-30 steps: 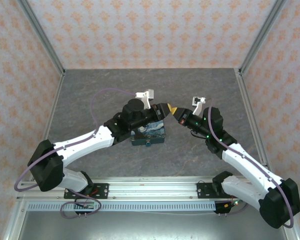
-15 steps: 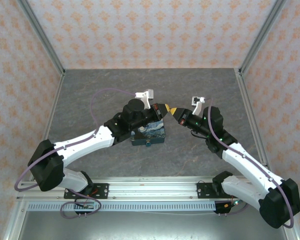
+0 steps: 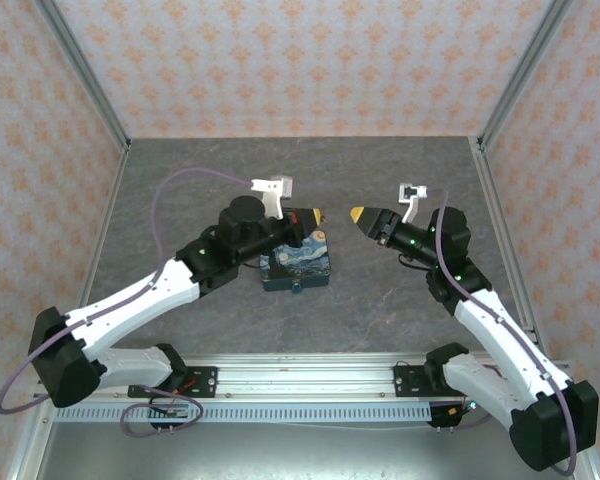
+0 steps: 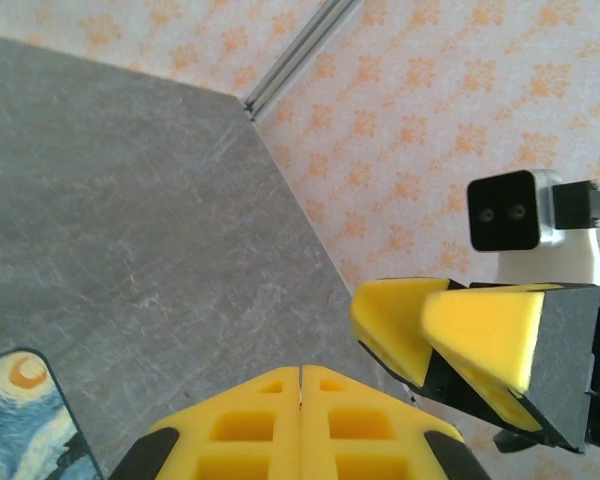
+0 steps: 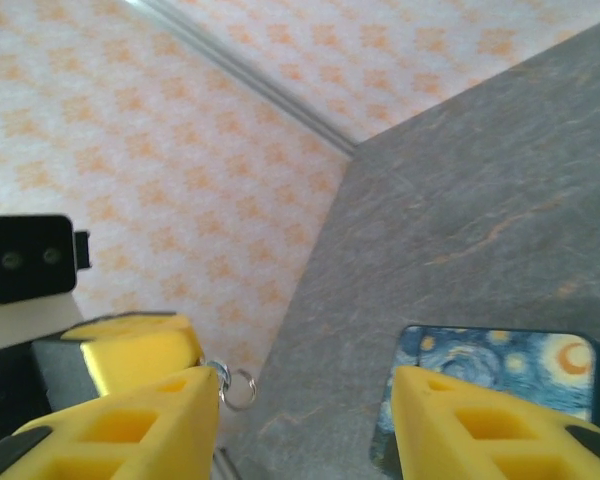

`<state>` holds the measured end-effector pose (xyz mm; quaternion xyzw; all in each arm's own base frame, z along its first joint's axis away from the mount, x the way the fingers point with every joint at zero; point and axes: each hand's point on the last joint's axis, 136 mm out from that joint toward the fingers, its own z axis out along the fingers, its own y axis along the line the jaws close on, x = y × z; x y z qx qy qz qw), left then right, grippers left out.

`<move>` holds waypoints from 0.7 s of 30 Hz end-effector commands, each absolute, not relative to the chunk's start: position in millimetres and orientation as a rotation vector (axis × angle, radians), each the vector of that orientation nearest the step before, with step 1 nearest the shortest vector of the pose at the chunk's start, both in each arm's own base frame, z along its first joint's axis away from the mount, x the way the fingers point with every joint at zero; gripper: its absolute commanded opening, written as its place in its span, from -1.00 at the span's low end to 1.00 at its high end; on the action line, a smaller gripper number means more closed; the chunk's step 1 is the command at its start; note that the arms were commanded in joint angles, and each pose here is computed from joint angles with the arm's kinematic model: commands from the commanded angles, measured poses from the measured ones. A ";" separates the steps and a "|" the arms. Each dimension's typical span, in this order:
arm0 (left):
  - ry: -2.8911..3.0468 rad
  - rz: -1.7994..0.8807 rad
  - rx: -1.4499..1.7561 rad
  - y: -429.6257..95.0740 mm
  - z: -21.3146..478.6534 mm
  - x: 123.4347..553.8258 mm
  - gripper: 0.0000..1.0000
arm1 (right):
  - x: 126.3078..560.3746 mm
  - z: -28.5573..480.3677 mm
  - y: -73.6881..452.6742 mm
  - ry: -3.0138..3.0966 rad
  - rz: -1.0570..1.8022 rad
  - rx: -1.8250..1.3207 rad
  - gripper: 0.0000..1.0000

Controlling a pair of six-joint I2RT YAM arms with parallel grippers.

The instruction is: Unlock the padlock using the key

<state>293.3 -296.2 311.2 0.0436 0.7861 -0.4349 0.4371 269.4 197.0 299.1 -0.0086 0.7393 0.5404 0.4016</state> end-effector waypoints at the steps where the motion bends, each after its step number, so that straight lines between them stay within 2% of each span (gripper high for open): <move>1: 1.907 -1.067 0.270 -285.9 331.0 279.1 -1.00 | 243.7 341.5 217.3 1.740 1.534 -0.279 -0.03; 11: 1.855 -1.159 0.420 -281.4 343.7 258.6 -1.00 | 221.9 346.1 262.7 1.737 1.638 -0.518 -0.03; 21: 1.855 -1.165 0.431 -283.0 343.6 258.0 -1.00 | 222.9 349.8 284.3 1.740 1.664 -0.576 -0.25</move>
